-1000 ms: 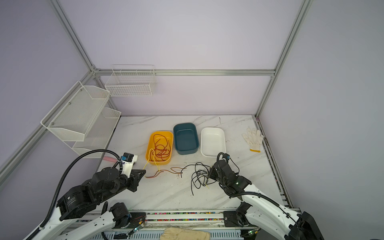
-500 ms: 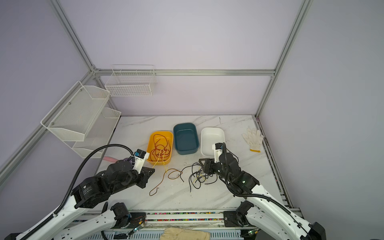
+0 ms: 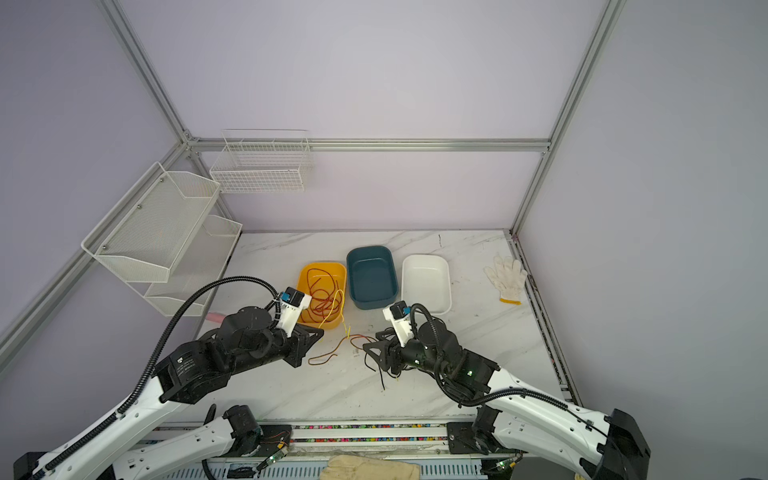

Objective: Untangle the cables

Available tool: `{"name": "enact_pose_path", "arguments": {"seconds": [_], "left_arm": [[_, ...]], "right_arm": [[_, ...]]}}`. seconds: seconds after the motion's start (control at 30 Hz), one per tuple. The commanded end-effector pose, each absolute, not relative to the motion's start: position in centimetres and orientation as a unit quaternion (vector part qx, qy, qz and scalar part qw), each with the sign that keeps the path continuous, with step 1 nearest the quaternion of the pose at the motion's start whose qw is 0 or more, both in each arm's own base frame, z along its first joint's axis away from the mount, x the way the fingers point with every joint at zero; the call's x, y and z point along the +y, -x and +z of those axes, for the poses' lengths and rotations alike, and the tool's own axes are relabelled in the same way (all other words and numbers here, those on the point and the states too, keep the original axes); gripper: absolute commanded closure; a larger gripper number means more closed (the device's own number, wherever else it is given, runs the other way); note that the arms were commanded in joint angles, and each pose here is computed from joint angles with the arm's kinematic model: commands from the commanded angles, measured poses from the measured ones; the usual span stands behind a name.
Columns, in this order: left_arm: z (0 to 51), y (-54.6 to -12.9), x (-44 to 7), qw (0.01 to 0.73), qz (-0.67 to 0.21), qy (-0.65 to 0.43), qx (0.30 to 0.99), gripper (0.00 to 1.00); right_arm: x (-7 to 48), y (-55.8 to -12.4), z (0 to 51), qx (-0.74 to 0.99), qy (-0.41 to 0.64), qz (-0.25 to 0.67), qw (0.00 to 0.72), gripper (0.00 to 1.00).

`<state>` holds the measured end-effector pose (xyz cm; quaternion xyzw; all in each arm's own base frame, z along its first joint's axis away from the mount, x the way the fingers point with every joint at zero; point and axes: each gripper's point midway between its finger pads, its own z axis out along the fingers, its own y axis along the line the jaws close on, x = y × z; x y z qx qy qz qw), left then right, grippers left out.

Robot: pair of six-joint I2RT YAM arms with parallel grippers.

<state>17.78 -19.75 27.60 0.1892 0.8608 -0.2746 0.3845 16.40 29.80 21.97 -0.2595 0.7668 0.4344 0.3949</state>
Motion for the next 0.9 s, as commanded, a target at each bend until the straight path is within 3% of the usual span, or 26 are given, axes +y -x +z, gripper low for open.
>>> {"name": "enact_pose_path", "arguments": {"seconds": [0.0,0.2,0.37,0.87], "left_arm": [[32.9,-17.8,-20.6,0.43,-0.316,-0.201,0.821,1.0],[33.0,-17.6,-20.9,0.425,-0.323,-0.207,0.82,1.0],[33.1,-17.4,-20.9,0.425,-0.326,-0.21,0.818,1.0],[33.6,-16.8,-20.9,0.429,-0.347,-0.211,0.807,1.0]], "right_arm": [[30.3,-17.8,21.3,0.767,0.265,0.389,0.435,0.43],[31.0,-18.4,19.8,0.776,0.264,0.363,0.444,0.44],[31.7,-18.4,19.6,0.772,0.266,0.368,0.445,0.55],[31.2,-19.3,18.8,0.778,0.247,0.348,0.461,0.62]]}}
